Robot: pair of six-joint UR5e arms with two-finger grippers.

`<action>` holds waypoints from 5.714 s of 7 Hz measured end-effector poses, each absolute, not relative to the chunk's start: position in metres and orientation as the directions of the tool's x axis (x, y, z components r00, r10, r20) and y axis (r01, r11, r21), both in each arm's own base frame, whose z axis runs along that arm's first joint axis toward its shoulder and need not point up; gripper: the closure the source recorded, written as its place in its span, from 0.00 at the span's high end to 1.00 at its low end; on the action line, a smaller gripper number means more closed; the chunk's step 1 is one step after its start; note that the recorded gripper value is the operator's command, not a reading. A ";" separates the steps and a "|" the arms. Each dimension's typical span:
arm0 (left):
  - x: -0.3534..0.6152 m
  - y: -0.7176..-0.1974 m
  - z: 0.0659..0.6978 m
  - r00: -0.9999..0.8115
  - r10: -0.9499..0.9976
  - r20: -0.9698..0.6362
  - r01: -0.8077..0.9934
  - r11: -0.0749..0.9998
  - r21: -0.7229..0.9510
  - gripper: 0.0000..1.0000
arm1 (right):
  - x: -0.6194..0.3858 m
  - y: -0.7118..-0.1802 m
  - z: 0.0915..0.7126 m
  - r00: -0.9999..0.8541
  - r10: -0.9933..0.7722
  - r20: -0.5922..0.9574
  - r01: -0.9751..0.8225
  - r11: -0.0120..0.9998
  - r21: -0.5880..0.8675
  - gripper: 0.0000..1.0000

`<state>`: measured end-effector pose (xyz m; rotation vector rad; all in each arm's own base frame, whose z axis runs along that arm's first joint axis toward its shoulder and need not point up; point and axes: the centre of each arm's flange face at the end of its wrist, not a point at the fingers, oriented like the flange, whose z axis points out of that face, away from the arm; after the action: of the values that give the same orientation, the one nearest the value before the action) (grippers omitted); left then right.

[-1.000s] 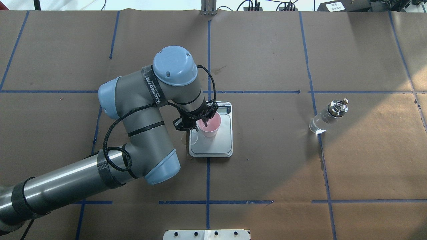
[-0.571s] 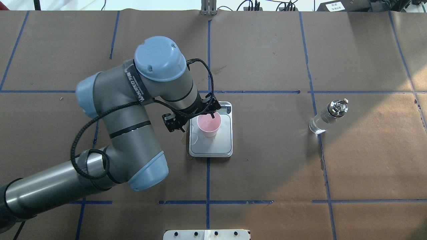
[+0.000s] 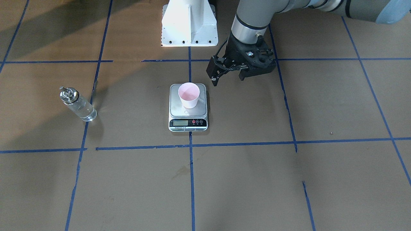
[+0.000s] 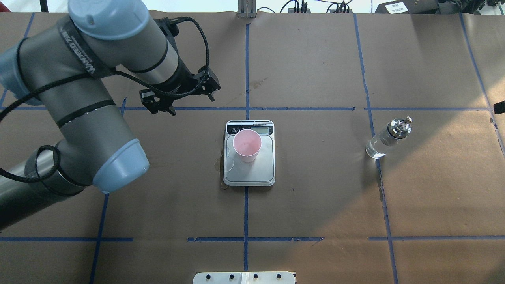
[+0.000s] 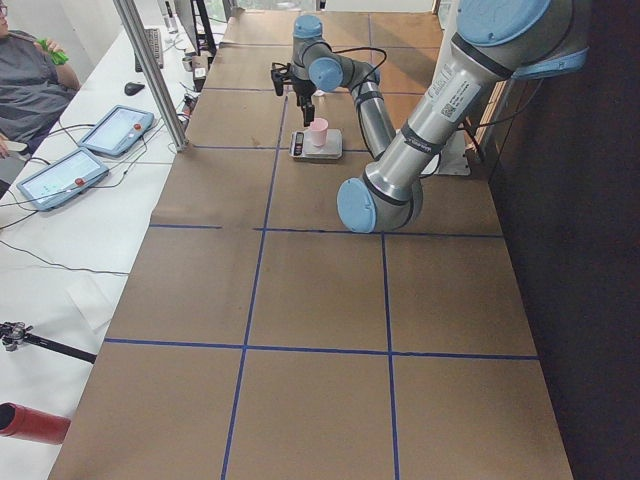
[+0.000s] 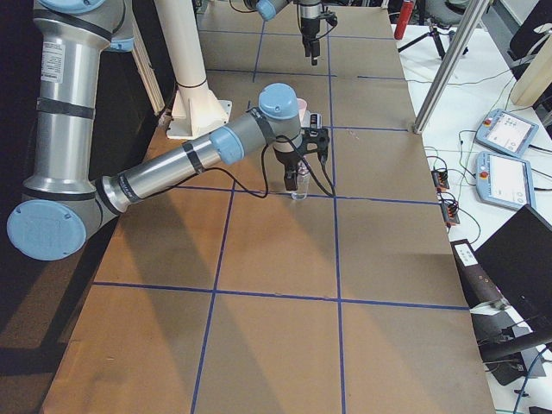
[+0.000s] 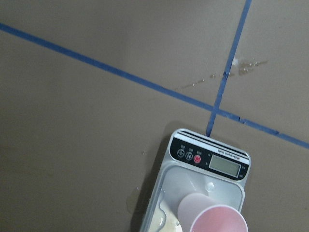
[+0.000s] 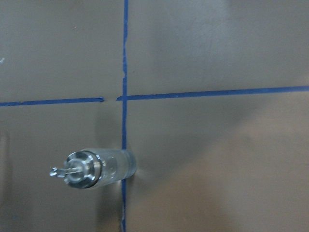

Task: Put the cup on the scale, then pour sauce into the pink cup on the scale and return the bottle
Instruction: 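Withdraw the left arm while the right gripper reaches to the glass bottle, then grasp the glass sauce bottle's neck with the right gripper and lift, then carry the bottle with the right gripper over the pink cup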

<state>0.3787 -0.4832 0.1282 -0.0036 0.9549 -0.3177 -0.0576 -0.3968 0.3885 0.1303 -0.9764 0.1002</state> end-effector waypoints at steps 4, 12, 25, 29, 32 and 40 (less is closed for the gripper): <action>0.273 -0.519 0.191 0.610 -0.126 -0.782 0.244 0.969 0.034 1.00 | -0.203 -0.331 0.329 0.641 0.081 0.763 -0.258 0.959 0.115 1.00; 0.190 -0.533 0.306 0.750 0.050 -0.660 0.099 0.977 0.187 1.00 | -0.364 -0.294 0.449 0.808 0.024 0.589 -0.477 0.613 0.629 1.00; 0.190 -0.535 0.307 0.752 0.037 -0.658 0.108 0.978 0.178 1.00 | -0.405 -0.350 0.481 0.857 0.037 0.513 -0.447 0.549 0.706 0.00; 0.191 -0.536 0.303 0.746 0.038 -0.664 0.109 0.978 0.179 1.00 | -0.390 -0.363 0.457 0.869 -0.087 0.487 -0.366 0.549 0.751 0.00; 0.180 -0.536 0.311 0.758 0.073 -0.648 0.082 0.975 0.206 1.00 | -0.388 -0.372 0.384 0.897 -0.189 0.399 -0.249 0.529 0.811 0.00; 0.033 -0.568 0.477 0.812 0.381 -0.442 -0.201 0.894 0.402 1.00 | -0.515 -0.332 0.265 0.819 -0.203 -0.537 0.574 0.259 0.777 0.00</action>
<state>0.0334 -0.5676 0.4770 0.3485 0.5401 0.3175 -0.5147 -0.3316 0.2652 1.2004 0.3624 -0.5419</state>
